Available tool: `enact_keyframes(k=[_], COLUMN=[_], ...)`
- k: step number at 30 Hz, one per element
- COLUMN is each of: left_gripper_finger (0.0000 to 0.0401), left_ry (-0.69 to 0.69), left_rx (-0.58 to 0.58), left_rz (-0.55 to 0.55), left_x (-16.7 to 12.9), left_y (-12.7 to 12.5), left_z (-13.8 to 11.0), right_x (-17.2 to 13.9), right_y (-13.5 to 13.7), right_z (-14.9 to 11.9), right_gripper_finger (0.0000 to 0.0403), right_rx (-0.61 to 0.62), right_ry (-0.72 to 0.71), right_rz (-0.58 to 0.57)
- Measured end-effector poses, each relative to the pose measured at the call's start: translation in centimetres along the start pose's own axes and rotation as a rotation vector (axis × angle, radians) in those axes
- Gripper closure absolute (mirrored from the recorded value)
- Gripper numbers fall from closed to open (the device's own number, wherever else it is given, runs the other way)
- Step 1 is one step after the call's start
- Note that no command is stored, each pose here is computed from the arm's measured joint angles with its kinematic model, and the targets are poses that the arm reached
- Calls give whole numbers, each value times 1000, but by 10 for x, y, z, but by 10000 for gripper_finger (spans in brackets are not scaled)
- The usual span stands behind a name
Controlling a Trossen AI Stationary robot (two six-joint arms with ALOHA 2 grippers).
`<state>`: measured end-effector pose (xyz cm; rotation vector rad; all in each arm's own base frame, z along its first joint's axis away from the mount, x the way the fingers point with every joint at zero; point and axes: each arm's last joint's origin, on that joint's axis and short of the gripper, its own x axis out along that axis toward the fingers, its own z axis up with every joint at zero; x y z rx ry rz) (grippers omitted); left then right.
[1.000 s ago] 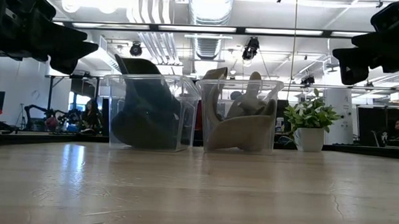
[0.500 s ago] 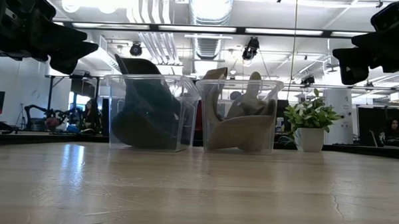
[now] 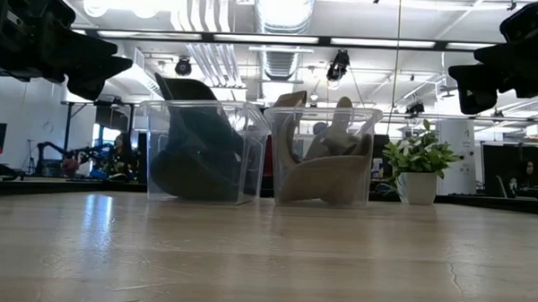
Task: Pick & Place hat
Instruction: Return To Home Position
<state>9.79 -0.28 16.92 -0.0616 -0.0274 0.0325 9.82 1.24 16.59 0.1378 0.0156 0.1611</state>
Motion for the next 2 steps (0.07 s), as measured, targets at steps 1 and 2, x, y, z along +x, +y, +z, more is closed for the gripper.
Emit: enact_keyframes(k=[1,2], left_gripper_finger=[220,220], left_ry=[0,0], left_rx=[0,0], left_rz=[0,0], left_x=[0,0], left_y=[0,0], left_z=[0,0], right_x=[0,0], right_y=[0,0], right_z=[0,0], right_gripper_finger=[223,223], right_rx=[0,0], right_ry=[0,0], right_rz=[0,0])
